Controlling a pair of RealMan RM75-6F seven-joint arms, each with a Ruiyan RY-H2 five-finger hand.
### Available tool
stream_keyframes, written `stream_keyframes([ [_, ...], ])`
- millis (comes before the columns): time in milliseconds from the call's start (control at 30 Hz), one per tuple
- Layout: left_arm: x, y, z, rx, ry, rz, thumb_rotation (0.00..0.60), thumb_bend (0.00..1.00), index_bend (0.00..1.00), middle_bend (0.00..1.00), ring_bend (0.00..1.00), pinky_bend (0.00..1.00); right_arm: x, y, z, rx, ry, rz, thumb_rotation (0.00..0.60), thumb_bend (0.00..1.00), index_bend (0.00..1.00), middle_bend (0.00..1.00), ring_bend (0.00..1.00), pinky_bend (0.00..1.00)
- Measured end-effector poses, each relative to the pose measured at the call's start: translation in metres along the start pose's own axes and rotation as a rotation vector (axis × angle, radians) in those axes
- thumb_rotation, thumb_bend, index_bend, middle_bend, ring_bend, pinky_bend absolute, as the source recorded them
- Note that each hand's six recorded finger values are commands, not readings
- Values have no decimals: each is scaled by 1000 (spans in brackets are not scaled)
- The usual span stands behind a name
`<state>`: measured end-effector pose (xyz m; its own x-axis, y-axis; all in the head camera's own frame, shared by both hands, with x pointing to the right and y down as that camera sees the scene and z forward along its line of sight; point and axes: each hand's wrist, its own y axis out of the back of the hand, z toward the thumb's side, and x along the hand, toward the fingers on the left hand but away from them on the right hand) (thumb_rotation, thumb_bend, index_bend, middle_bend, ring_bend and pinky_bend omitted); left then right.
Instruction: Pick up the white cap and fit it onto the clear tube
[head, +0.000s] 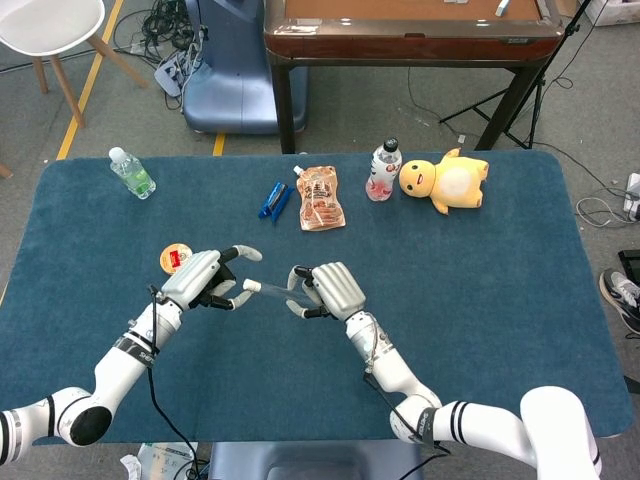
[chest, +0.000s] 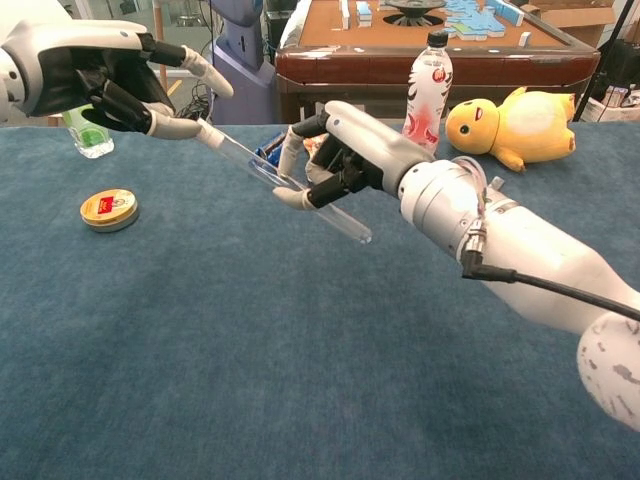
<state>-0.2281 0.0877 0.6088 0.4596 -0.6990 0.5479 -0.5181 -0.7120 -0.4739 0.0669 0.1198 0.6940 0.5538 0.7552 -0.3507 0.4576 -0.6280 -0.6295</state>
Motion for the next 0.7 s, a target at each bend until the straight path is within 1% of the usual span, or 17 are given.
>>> stream_keyframes([
  [133,-1,4,-4,3,13,10,600,300,189,1000,1000,1000,5,8,-10,63,-16,35,600,607,700,921,950,1000],
  [267,-2,10,-12,27,32,23,600,300,189,1000,1000,1000,10,20,-27,172,-45,85,600,607,700,921,950,1000],
  [333,-3,11,-15,39,40,28,600,300,189,1000,1000,1000,14,26,-38,235,-71,119,600,607,700,921,949,1000],
  [433,-5,12,-20,58,51,36,600,301,190,1000,1000,1000,19,34,-57,287,-122,168,600,607,700,919,945,1000],
  [600,-11,10,-26,106,63,41,600,300,190,1000,1000,1000,28,33,-82,354,-190,251,600,607,700,908,939,1000],
  [700,-14,8,-27,128,65,41,600,300,190,1000,1000,1000,28,31,-92,386,-215,271,600,606,700,900,936,1000],
])
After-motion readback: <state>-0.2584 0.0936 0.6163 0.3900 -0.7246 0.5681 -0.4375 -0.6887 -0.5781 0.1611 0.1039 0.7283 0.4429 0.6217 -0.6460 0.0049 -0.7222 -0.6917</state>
